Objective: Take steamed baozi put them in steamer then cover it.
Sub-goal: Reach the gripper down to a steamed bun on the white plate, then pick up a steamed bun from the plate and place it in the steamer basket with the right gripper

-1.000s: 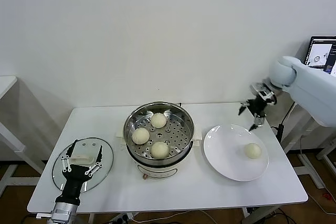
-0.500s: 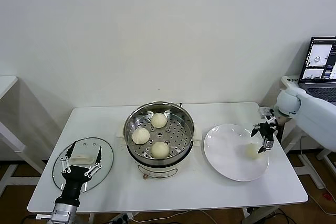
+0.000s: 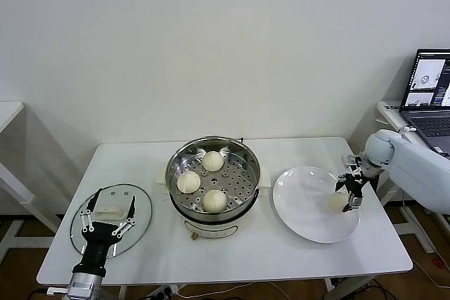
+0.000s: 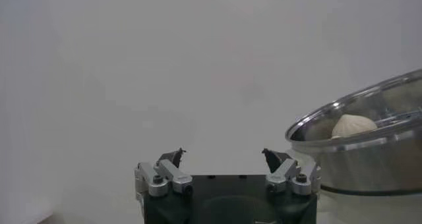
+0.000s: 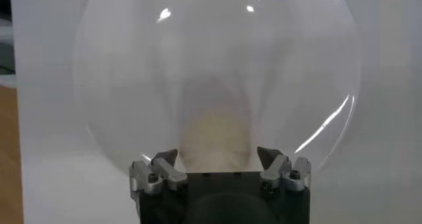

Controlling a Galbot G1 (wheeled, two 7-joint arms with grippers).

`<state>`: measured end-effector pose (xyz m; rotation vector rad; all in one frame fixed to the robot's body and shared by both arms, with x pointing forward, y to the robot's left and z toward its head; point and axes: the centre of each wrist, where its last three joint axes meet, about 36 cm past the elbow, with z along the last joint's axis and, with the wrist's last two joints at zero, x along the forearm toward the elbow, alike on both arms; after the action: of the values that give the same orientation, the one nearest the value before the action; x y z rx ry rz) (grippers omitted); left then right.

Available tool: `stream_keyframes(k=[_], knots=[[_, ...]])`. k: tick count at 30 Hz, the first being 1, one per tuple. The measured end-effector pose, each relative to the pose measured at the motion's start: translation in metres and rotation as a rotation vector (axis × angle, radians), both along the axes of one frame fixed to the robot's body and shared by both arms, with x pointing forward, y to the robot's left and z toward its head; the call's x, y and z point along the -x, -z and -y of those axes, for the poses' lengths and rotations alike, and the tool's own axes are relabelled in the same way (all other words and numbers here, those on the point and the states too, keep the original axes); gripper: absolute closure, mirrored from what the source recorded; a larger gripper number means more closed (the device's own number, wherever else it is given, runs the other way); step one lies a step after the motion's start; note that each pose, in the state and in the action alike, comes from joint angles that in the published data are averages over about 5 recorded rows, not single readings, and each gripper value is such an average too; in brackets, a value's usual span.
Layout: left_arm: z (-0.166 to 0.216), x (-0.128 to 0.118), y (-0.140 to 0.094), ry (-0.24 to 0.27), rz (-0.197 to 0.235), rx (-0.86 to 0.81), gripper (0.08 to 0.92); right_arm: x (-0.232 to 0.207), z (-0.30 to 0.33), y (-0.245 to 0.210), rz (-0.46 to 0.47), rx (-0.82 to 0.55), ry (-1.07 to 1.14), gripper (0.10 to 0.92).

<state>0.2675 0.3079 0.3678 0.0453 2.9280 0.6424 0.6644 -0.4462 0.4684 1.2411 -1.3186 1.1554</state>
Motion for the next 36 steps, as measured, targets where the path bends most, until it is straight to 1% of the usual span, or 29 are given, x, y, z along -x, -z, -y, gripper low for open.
stream_keyframes(k=[5,10,15,19,24,29,32,36], knots=[[0.0,0.0,-0.001,-0.001,0.002,0.0,0.177,-0.001,-0.002,0.001,0.002,0.001,-0.003,0.326],[0.0,-0.001,-0.002,0.0,0.006,0.001,0.177,-0.003,-0.005,-0.01,0.008,0.008,-0.022,0.349],[0.001,-0.003,-0.003,0.005,0.009,0.001,0.177,-0.014,-0.019,-0.04,0.017,0.0,-0.071,0.352],[0.003,-0.004,-0.003,0.01,0.011,0.003,0.177,-0.028,-0.041,-0.081,0.018,-0.017,-0.121,0.352],[0.004,-0.006,-0.003,0.018,0.014,0.004,0.177,-0.043,-0.086,-0.143,0.029,-0.053,-0.2,0.352],[0.005,-0.006,-0.005,0.021,0.019,0.003,0.177,-0.049,-0.149,-0.198,0.04,-0.102,-0.288,0.352],[0.004,-0.006,-0.005,0.021,0.02,0.002,0.177,-0.047,-0.189,-0.217,0.035,-0.123,-0.34,0.352],[0.004,-0.005,-0.005,0.02,0.02,0.002,0.177,-0.044,-0.238,-0.229,0.026,-0.132,-0.396,0.356]])
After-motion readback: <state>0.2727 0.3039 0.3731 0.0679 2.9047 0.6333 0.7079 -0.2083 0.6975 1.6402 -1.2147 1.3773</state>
